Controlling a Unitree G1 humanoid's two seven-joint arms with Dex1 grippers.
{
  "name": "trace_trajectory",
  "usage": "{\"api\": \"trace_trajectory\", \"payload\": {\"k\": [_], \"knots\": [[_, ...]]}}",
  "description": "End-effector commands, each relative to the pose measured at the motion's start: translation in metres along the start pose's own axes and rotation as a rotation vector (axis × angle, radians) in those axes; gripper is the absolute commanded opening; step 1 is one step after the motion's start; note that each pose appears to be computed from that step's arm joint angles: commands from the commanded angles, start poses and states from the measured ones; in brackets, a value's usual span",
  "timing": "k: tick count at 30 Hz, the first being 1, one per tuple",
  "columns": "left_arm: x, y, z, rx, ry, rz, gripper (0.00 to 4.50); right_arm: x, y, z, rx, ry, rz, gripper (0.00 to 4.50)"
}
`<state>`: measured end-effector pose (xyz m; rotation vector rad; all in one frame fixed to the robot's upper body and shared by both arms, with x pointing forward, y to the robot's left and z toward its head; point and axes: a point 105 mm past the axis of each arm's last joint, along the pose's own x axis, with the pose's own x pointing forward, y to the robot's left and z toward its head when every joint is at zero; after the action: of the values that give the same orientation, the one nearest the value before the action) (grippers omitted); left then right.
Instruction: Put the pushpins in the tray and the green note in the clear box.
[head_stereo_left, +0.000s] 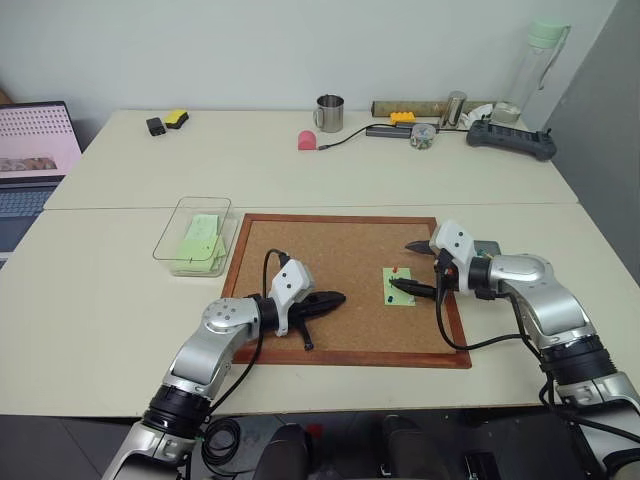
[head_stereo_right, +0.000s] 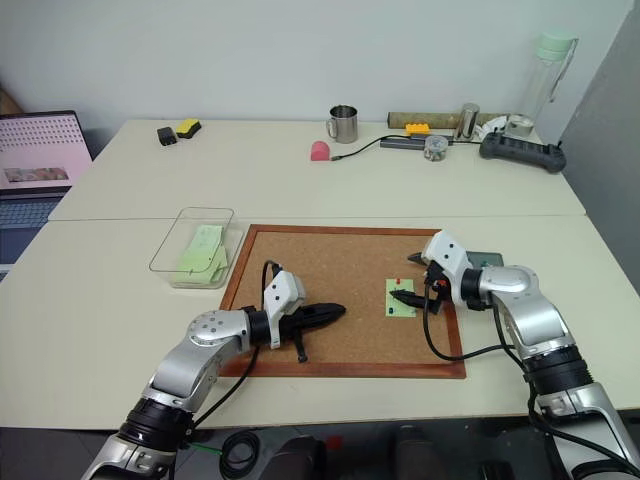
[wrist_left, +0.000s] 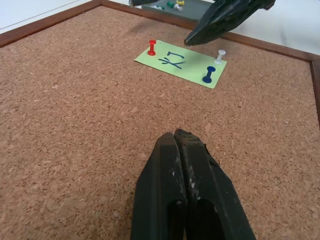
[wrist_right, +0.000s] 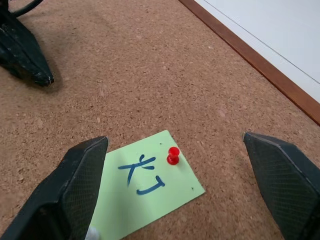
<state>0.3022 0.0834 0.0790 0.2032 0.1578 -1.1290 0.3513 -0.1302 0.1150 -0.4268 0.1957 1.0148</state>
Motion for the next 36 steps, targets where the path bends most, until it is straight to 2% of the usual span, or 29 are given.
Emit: {"api": "trace_trajectory", "payload": {"k": [1,7,12,20,27,36], "knots": [[0.000,-0.001,0.002,0.033,-0.007,-0.007,0.00,0.001,-0.008,0.006,-0.040,-0.032,-0.028,4.05],[-0.001,0.000,0.002,0.029,-0.005,0.000,0.00,0.004,-0.006,0.004,-0.028,-0.052,-0.020,2.94],[-0.002,0.000,0.000,0.024,0.000,0.003,0.00,0.008,-0.003,-0.001,-0.011,-0.048,-0.017,1.74],[-0.003,0.001,-0.001,0.018,0.004,0.010,0.00,0.009,-0.001,-0.004,-0.003,-0.051,-0.011,0.08],[-0.005,-0.001,-0.009,0.001,0.039,0.003,0.00,0.007,0.003,0.012,0.041,-0.126,0.012,0.08],[-0.005,-0.001,-0.015,-0.004,0.060,0.002,0.00,-0.003,0.000,0.024,0.216,-0.202,0.017,0.08]]}}
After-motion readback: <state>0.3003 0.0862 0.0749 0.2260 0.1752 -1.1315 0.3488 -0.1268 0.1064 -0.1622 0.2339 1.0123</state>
